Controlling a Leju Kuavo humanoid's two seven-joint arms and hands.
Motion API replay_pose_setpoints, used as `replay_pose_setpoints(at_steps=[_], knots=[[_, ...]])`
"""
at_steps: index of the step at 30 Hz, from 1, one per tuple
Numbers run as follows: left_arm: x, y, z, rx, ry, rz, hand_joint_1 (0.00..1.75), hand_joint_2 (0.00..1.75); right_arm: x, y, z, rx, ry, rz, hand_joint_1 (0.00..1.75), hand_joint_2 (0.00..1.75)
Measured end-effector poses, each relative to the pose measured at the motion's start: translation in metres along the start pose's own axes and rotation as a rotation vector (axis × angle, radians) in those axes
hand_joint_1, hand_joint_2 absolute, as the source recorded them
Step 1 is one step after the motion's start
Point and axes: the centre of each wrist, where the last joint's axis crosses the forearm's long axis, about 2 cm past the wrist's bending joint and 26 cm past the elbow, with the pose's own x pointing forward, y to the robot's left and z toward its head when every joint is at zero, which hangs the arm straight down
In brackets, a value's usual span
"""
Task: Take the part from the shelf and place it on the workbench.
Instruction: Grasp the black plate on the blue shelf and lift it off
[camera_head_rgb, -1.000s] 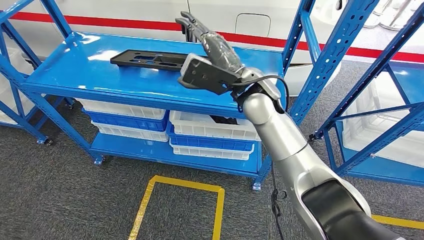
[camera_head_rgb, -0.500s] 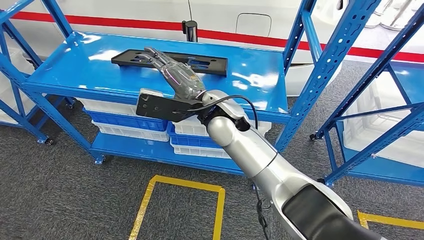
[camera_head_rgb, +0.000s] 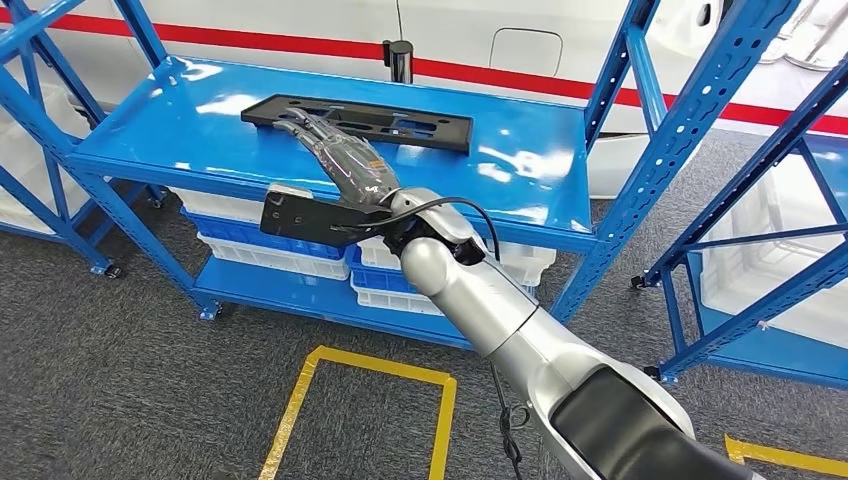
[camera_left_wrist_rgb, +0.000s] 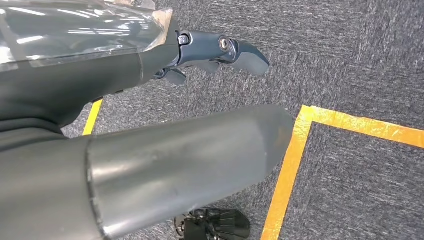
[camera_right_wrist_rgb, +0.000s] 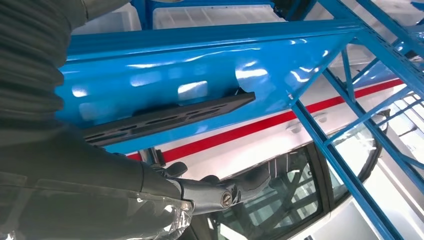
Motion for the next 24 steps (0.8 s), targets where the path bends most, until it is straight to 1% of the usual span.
replay_pose_setpoints(at_steps=[5, 9, 14, 18, 24], knots=[[0.001, 0.0, 0.0, 0.005, 0.004, 0.008, 0.0, 0.0, 0.001, -0.001, -0.006, -0.004, -0.002, 0.014, 0.0, 1.75], [0.001, 0.001, -0.001, 0.007, 0.003, 0.013, 0.0, 0.0, 0.005, -0.01, -0.016, -0.017, -0.014, 0.023, 0.0, 1.75], [-0.005, 0.004, 0.0, 0.019, 0.014, 0.03, 0.0, 0.0, 0.001, -0.015, -0.02, -0.01, -0.017, 0.014, 0.0, 1.75], [-0.005, 0.005, -0.001, 0.024, 0.009, 0.035, 0.0, 0.0, 0.0, -0.024, -0.026, -0.016, -0.031, 0.015, 0.0, 1.75], [-0.006, 0.006, -0.001, 0.026, 0.013, 0.042, 0.0, 0.0, -0.002, -0.026, -0.028, -0.018, -0.03, 0.011, 0.0, 1.75]])
